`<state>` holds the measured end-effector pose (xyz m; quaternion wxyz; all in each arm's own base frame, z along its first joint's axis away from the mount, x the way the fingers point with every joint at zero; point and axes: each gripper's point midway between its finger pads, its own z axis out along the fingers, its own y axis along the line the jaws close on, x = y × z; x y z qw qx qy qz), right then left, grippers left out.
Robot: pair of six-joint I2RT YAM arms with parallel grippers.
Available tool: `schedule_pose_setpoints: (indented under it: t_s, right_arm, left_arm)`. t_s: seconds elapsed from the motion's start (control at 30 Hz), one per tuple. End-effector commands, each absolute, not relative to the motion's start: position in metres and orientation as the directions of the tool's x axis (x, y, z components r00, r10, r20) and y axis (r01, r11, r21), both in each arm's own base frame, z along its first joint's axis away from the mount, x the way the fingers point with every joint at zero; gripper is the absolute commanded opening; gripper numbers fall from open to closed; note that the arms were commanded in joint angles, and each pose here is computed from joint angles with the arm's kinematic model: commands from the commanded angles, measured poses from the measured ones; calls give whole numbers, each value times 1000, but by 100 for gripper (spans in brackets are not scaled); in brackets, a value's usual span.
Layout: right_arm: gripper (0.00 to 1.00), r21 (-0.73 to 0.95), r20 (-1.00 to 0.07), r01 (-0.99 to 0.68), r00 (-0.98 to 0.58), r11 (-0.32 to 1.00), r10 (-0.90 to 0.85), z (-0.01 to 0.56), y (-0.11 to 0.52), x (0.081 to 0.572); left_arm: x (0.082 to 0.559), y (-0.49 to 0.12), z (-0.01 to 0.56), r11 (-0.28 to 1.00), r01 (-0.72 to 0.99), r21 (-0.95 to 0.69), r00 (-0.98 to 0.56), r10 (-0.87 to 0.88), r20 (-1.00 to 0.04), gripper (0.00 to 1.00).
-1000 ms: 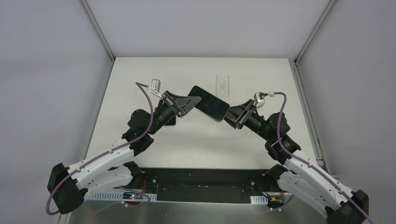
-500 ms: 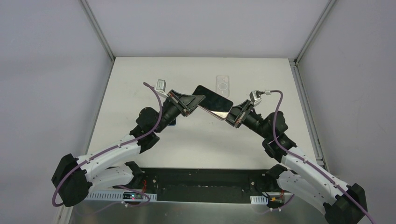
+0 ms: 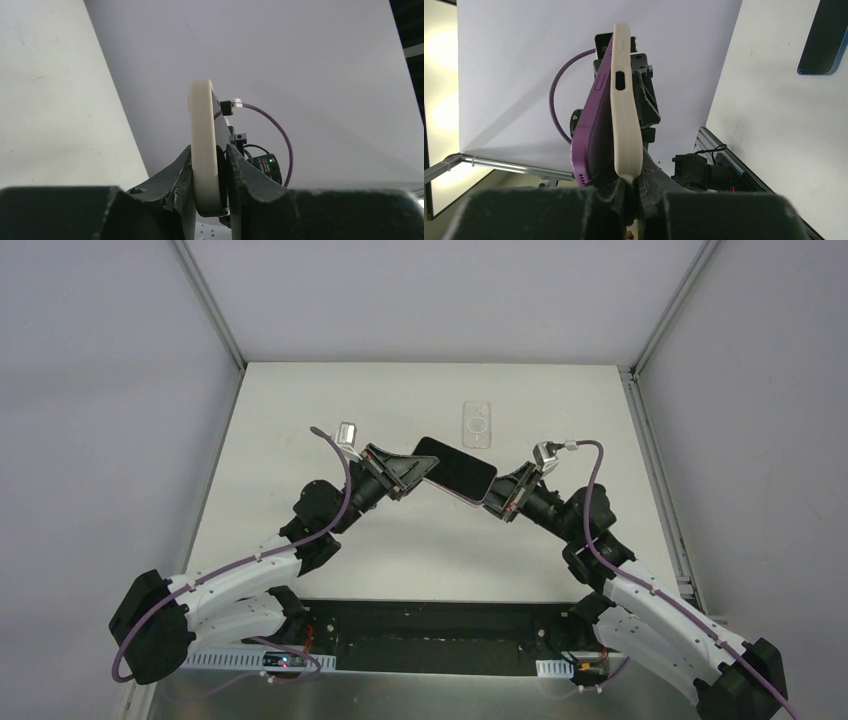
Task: Take the phone out of the phone case
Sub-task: Remove the phone case from the phone.
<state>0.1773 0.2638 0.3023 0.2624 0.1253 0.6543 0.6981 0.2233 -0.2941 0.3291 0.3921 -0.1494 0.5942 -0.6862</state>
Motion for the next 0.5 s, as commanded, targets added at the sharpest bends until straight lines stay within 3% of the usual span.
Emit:
schedule_pose_setpoints:
  t_s: [0.0,0.47]
  right_arm:
    - [0,948,-208,-297,-848,-113,487,339,261,156]
    - [0,949,-199,-292,-843,-116,500,341,256,156]
  left_arm:
    - [216,-290,321,73,424,-903,-617,-707,-347,29]
    - [226,-271,291,221,418,-881,-553,-707,-440,70]
